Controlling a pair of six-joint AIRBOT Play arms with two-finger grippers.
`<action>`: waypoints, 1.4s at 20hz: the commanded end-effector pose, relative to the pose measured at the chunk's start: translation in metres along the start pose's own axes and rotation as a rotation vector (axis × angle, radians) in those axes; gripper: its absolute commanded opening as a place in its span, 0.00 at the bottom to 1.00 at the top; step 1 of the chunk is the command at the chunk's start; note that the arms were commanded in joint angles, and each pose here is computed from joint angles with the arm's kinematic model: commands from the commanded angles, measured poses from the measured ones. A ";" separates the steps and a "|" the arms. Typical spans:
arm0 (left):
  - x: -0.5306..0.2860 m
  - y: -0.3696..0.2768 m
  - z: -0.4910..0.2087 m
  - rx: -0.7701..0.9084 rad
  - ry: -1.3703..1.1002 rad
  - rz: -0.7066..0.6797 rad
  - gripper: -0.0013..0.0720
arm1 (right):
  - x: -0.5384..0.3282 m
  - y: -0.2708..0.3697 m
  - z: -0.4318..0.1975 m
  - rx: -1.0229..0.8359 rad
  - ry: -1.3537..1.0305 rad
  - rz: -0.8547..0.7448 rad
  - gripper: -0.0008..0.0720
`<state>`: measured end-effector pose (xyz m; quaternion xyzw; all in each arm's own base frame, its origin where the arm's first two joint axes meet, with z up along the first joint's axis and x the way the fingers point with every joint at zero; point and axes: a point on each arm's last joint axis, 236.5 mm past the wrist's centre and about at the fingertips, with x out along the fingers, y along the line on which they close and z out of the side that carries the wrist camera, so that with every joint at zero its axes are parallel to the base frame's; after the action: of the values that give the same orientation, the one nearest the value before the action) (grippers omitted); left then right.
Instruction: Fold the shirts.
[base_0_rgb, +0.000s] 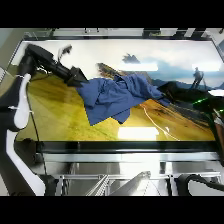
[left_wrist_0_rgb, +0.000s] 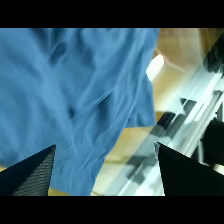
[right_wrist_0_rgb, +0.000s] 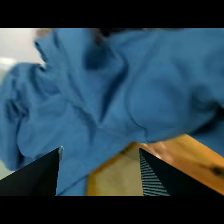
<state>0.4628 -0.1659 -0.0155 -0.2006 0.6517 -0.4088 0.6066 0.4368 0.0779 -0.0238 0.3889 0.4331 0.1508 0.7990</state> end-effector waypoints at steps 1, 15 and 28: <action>0.010 0.039 -0.040 -0.251 0.143 -0.085 0.99 | -0.003 -0.018 0.004 -0.009 0.036 0.032 0.77; 0.071 0.016 -0.162 -0.563 0.012 -0.018 0.97 | -0.067 -0.021 0.080 -0.020 -0.089 0.052 0.77; 0.111 0.024 -0.121 -0.486 -0.165 0.090 0.96 | -0.066 -0.022 0.078 -0.023 -0.081 0.054 0.77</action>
<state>0.3169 -0.1980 -0.1065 -0.3452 0.7115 -0.2015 0.5780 0.4585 -0.0100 0.0250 0.3972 0.3893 0.1664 0.8142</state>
